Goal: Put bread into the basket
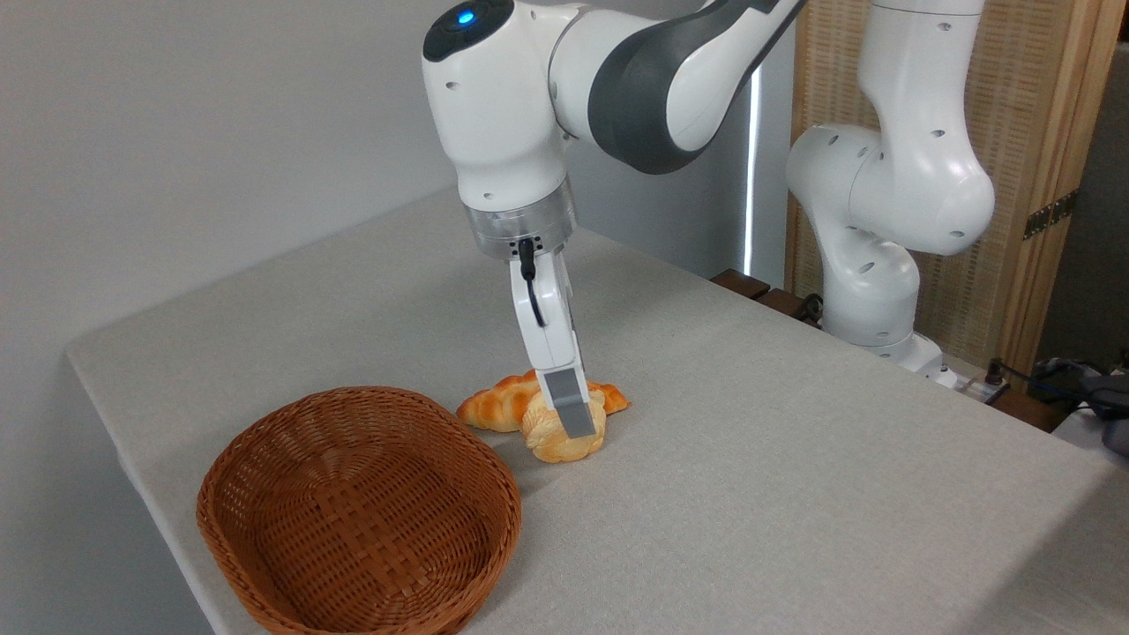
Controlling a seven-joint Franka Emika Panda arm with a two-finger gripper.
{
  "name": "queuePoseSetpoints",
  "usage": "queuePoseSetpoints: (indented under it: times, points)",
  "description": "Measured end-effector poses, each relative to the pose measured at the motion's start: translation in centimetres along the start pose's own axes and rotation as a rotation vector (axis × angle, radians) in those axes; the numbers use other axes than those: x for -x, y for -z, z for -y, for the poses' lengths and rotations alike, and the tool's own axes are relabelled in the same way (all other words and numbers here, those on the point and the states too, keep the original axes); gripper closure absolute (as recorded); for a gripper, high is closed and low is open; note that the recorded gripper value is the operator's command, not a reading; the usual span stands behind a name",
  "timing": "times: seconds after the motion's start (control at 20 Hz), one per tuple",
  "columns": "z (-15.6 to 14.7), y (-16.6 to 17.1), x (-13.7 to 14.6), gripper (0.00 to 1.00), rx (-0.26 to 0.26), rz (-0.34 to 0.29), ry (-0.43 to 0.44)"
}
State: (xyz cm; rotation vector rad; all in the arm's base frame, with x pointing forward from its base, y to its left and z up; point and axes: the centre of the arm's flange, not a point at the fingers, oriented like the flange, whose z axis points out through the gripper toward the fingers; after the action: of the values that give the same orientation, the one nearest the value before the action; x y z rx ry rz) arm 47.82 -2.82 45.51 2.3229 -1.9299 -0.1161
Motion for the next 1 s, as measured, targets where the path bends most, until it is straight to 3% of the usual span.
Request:
queuePoseSetpoints:
  times: [0.25,0.4,0.55,1.0]
  points:
    - [0.4,-0.9,-1.1,0.03,-0.012,0.002,-0.020]
    - [0.5,-1.2,-1.3,0.42,-0.007,0.004,-0.015]
    - [0.5,-1.2,-1.3,0.57,-0.008,0.004,0.036]
    - [0.5,-1.2,-1.3,0.59,-0.010,0.003,0.045]
